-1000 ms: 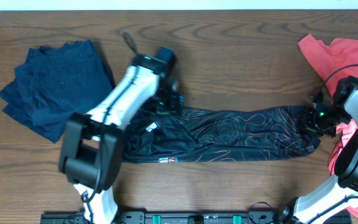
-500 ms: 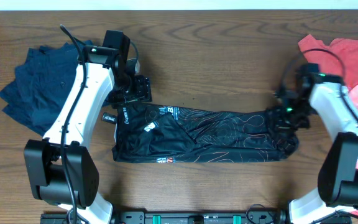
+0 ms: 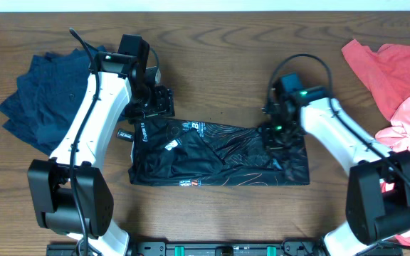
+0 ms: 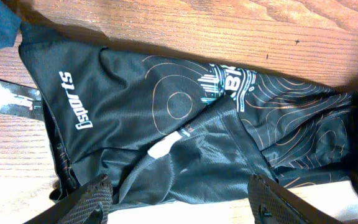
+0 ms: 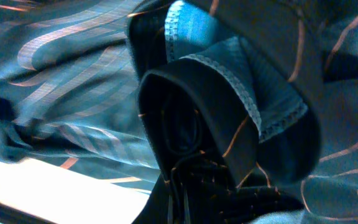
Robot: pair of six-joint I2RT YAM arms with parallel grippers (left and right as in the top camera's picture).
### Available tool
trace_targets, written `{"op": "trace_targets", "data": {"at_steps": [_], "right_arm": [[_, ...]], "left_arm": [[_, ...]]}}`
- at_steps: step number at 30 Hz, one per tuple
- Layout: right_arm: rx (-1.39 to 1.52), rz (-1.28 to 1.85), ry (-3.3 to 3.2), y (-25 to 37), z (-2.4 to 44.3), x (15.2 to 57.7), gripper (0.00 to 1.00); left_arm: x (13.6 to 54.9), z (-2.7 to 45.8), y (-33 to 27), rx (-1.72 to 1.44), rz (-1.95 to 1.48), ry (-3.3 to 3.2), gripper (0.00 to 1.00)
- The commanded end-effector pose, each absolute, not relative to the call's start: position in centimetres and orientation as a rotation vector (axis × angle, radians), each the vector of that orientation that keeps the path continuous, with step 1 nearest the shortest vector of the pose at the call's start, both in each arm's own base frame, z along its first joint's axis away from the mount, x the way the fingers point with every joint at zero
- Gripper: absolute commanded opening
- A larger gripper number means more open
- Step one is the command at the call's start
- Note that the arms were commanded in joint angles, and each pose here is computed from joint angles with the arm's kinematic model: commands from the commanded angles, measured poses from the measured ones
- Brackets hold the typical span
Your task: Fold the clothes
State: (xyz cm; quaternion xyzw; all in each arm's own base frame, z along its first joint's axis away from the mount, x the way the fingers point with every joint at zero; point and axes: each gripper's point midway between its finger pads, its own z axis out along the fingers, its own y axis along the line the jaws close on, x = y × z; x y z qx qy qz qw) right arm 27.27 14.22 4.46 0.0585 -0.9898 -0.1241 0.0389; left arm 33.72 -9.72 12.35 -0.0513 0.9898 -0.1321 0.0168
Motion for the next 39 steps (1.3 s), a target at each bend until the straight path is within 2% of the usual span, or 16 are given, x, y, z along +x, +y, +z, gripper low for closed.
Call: {"op": "trace_targets", "data": {"at_steps": [1, 3, 7, 8, 10, 11, 15, 20, 24, 33, 39], "right_arm": [[0.129, -0.463, -3.034, 17.3, 5.2, 27.0, 0.02], [0.151, -0.501, -3.054, 18.7, 5.3, 27.2, 0.06], [0.274, -0.708, -3.050, 22.8, 6.2, 27.5, 0.43], [0.303, -0.778, -3.030, 23.8, 6.6, 27.3, 0.49], [0.351, -0.864, -3.003, 25.1, 7.2, 27.0, 0.51], [0.390, -0.854, -3.012, 25.0, 7.1, 27.1, 0.51], [0.273, -0.542, -3.125, 20.4, 5.8, 28.4, 0.36], [-0.042, -0.093, -3.166, 12.8, 5.6, 28.4, 0.38], [0.012, -0.164, -3.100, 12.8, 5.6, 27.3, 0.44], [0.102, -0.202, -3.067, 15.0, 4.3, 25.4, 0.46], [0.056, -0.197, -3.064, 15.5, 3.0, 24.5, 0.45]], "left_arm": [[34.1, 12.9, -9.5, -0.151, -0.399, 3.060, 0.71], [34.1, 12.9, -9.5, -0.151, -0.399, 3.060, 0.71], [34.0, 12.9, -9.5, -0.151, -0.399, 3.060, 0.71], [34.0, 12.9, -9.5, -0.151, -0.399, 3.060, 0.71], [34.0, 12.9, -9.5, -0.151, -0.399, 3.060, 0.71], [34.0, 12.9, -9.5, -0.151, -0.399, 3.061, 0.71], [33.7, 12.9, -9.5, -0.154, -0.395, 3.076, 0.71], [33.1, 12.5, -9.3, -0.152, -0.379, 3.100, 0.72], [32.9, 12.1, -9.2, -0.156, -0.376, 3.110, 0.72], [32.9, 12.1, -9.2, -0.156, -0.377, 3.109, 0.72], [32.9, 12.1, -9.2, -0.156, -0.377, 3.109, 0.72]]}}
